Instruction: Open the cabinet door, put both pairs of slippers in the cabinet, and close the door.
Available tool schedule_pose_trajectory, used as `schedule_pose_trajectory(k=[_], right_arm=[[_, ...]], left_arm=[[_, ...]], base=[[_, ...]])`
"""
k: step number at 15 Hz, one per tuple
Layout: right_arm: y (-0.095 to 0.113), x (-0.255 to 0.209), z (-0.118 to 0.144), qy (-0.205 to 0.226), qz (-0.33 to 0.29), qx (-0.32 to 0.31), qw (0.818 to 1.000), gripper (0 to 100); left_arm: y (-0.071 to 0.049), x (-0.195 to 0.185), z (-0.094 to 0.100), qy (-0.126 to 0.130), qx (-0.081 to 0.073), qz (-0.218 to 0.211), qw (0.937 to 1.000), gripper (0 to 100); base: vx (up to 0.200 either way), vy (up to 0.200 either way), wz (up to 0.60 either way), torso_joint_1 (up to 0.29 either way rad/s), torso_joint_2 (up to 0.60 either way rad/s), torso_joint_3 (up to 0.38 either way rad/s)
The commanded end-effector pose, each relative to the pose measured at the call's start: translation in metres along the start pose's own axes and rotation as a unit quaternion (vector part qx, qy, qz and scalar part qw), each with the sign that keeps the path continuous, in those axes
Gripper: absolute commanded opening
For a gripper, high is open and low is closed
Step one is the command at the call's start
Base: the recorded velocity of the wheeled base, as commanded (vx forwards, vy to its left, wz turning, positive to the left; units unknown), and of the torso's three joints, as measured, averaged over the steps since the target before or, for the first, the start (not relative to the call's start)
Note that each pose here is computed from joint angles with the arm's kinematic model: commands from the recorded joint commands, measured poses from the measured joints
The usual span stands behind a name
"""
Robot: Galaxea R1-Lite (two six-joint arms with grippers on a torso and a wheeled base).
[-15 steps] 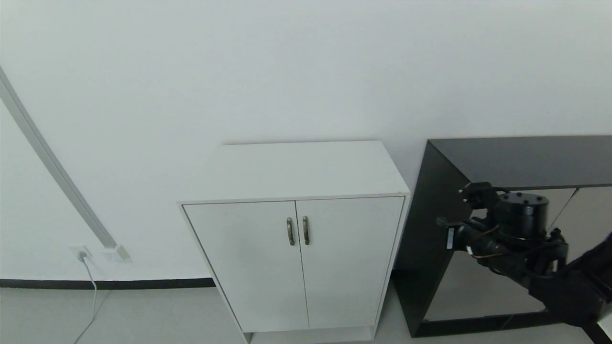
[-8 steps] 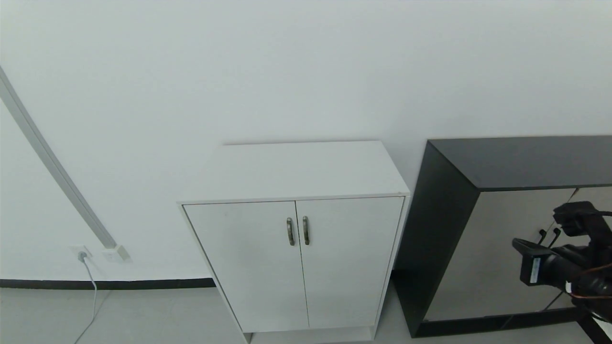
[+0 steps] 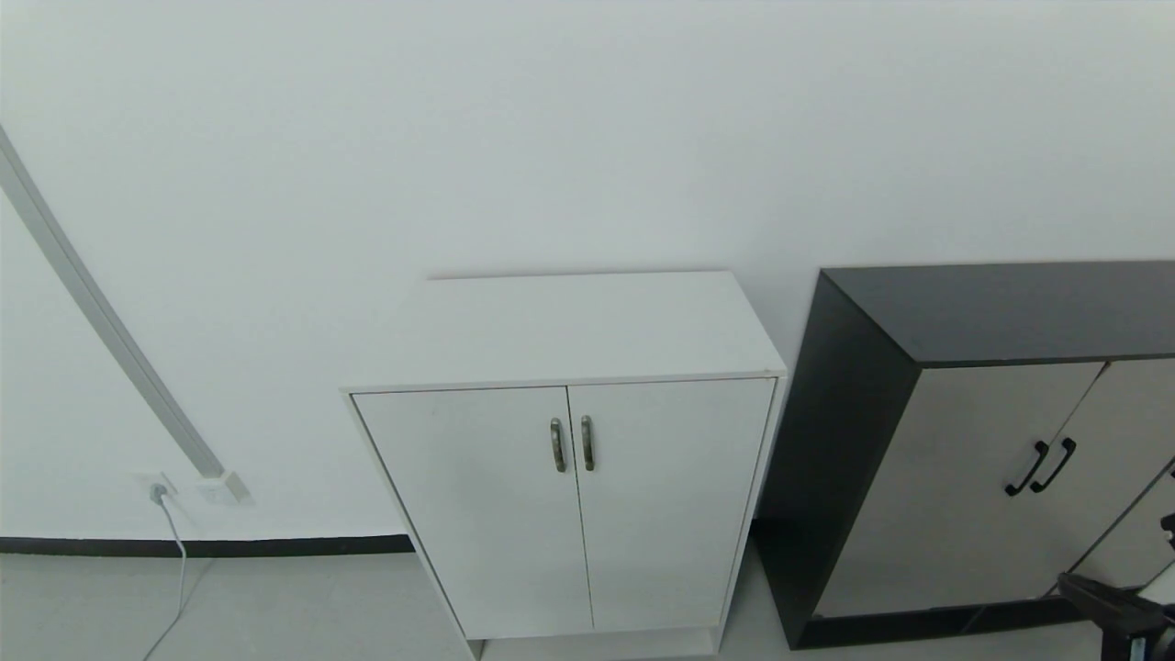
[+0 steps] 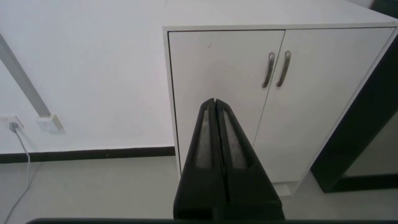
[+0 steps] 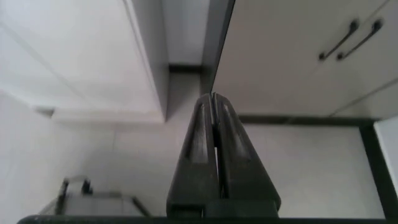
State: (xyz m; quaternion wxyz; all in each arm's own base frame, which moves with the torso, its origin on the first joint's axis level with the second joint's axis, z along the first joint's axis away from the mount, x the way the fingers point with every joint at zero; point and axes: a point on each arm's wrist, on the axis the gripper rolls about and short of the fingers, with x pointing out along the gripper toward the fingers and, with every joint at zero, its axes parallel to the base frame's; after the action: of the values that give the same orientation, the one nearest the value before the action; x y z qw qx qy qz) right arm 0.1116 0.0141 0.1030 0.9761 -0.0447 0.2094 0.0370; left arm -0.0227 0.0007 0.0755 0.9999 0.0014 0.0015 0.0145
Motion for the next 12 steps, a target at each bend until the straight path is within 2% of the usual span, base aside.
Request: schedule_pose_trajectory(k=[1, 4, 7, 12], right_arm=[[0.0, -0.026, -0.013, 0.01, 0.029, -0.002, 1.0, 0], [0.001, -0.04, -0.033, 0.067, 0.046, -0.003, 0.997, 0], [0.001, -0.05, -0.046, 0.101, 0.066, -0.003, 0.993, 0], [0.002, -0.062, -0.054, 0.084, 0.077, -0.011, 0.993, 0]], left_arm=[[0.0, 0.0, 0.0, 0.002, 0.0, 0.0, 1.0, 0], [0.0, 0.0, 0.0, 0.001, 0.0, 0.0, 1.0, 0], [0.0, 0.0, 0.0, 0.001, 0.0, 0.0, 1.0, 0], [0.0, 0.0, 0.0, 0.001, 0.0, 0.0, 1.0, 0]], base=[[0.0, 0.0, 0.0, 0.0, 0.0, 0.0], [0.0, 0.0, 0.0, 0.0, 0.0, 0.0], [0.0, 0.0, 0.0, 0.0, 0.0, 0.0], [0.0, 0.0, 0.0, 0.0, 0.0, 0.0]])
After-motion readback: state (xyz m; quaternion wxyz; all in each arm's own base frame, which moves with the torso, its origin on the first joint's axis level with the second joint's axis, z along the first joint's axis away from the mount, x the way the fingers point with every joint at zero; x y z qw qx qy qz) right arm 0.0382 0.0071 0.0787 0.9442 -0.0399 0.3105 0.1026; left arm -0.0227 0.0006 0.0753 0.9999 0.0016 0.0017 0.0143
